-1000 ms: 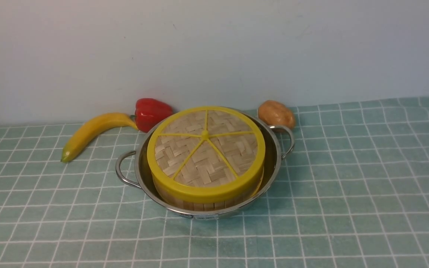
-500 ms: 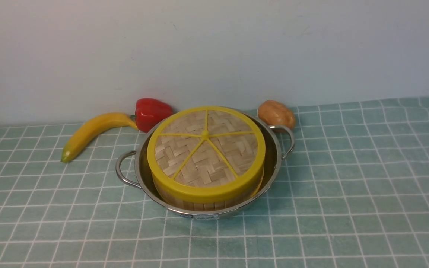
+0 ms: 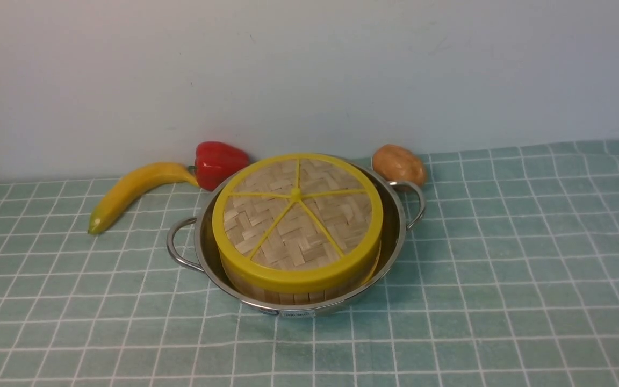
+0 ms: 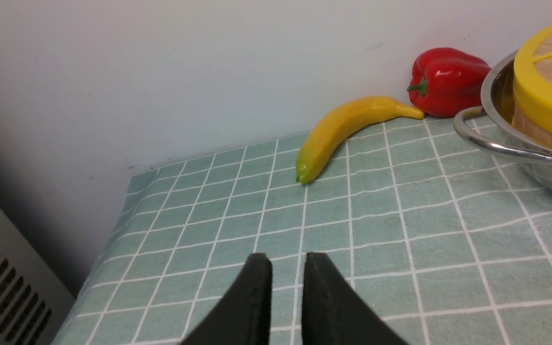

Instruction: Place the steamer in the pot on the blue tablecloth, and put the lid on the steamer.

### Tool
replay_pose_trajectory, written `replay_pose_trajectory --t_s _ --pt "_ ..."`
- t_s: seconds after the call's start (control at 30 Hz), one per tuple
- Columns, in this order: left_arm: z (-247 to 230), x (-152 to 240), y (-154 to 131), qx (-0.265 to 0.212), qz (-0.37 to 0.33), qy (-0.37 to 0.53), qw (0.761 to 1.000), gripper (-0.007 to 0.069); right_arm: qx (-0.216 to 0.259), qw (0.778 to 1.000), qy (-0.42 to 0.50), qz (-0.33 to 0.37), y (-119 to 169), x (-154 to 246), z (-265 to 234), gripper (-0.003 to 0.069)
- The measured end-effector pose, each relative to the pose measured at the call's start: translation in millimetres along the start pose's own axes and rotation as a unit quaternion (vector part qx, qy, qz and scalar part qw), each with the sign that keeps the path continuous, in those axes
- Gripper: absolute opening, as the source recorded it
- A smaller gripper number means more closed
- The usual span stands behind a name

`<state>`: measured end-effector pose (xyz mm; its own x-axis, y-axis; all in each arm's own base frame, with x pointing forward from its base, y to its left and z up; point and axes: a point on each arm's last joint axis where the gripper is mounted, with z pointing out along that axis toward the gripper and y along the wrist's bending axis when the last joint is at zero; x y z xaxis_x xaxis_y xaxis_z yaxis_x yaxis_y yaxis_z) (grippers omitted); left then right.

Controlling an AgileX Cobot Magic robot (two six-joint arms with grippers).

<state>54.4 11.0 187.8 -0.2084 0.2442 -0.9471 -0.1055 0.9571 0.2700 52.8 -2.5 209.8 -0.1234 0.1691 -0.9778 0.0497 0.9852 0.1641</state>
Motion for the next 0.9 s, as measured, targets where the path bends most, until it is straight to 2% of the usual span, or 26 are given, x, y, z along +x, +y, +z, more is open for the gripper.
replay_pose_trajectory --t_s 0.9 --pt "0.0 0.0 0.0 0.0 0.0 0.0 1.0 0.0148 0.003 1.0 0.001 -0.008 -0.6 0.5 0.1 0.024"
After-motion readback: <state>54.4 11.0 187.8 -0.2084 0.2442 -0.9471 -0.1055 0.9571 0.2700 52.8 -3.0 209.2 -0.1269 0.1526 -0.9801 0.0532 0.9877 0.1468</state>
